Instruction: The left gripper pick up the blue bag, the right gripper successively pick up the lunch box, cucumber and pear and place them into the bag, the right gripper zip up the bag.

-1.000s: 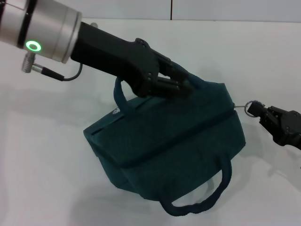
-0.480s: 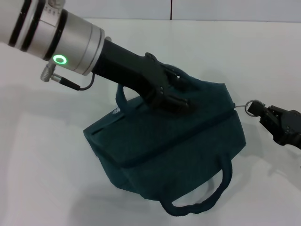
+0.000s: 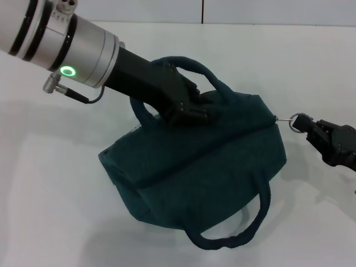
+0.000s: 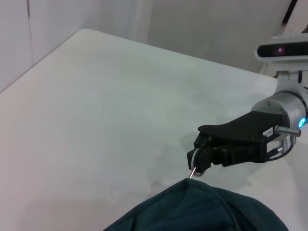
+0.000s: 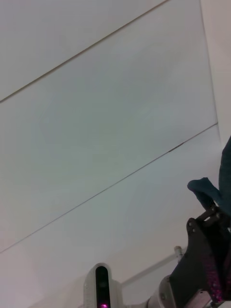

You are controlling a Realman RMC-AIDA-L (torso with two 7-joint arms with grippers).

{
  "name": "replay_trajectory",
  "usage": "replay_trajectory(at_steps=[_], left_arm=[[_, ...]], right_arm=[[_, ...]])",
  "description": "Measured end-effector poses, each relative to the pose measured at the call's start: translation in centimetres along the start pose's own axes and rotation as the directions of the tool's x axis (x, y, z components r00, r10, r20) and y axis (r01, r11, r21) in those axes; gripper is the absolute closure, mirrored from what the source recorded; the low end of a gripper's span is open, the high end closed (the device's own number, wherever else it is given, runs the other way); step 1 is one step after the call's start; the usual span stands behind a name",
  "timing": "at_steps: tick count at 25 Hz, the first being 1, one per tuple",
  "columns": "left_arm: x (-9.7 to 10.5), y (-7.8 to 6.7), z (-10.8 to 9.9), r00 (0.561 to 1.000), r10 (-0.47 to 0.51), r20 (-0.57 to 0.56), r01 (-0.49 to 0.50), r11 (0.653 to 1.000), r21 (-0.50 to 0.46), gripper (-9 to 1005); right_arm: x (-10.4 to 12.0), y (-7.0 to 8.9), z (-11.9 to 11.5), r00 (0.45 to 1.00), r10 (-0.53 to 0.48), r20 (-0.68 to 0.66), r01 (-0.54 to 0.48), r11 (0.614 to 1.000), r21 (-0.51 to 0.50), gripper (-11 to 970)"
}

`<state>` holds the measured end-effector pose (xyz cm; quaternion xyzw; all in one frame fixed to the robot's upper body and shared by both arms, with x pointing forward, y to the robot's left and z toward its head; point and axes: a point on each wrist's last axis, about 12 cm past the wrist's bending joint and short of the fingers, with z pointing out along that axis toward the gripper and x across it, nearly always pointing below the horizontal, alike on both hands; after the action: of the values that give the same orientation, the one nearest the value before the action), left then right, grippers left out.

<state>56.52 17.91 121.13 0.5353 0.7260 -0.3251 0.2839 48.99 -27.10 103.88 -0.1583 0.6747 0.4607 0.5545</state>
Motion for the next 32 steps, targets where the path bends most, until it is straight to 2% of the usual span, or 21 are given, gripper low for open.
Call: replay_trajectory(at_steps=[3, 5, 14, 19, 22, 27, 32], left_arm=[[0.0, 0.1, -0.1, 1.0, -0.002, -0.001, 0.002, 1.0, -0.002, 648], [0.1, 0.1, -0.1, 1.0, -0.003, 0.0, 0.003, 1.0, -0.005, 879], [0.4, 0.3, -0.1, 1.0, -0.014, -0.013, 0.013, 1.0, -0.009, 929], [0.3, 0.2, -0.4, 1.0, -0.003, -0.024, 0.003, 1.0, -0.006, 939], [0.0, 0.3, -1.4, 1.0, 0.006, -0.017, -0.006, 1.0, -0.002, 939], [-0.2, 0.4, -4.0, 0.998, -0.008, 0.061, 0.007, 1.0, 0.013, 942], [0.2, 0.8, -4.8, 0.995, -0.031, 0.092, 0.03, 0.999, 0.017, 943]], right_arm=[[-0.1, 0.0, 0.0, 1.0, -0.001, 0.002, 0.001, 1.0, -0.001, 949], [-0.1, 0.0, 0.1, 1.0, -0.002, 0.002, 0.002, 1.0, -0.001, 949], [-0.2, 0.0, 0.1, 1.0, -0.011, 0.001, 0.011, 1.0, -0.008, 949], [-0.6, 0.8, 0.0, 0.999, -0.016, 0.028, 0.018, 0.997, -0.079, 949], [-0.9, 1.6, -0.1, 0.998, -0.012, 0.056, 0.02, 0.989, -0.147, 949], [-1.3, 2.7, -0.5, 0.996, -0.002, 0.088, 0.023, 0.97, -0.242, 949], [-1.2, 2.9, -0.8, 0.996, 0.006, 0.09, 0.017, 0.967, -0.255, 949]])
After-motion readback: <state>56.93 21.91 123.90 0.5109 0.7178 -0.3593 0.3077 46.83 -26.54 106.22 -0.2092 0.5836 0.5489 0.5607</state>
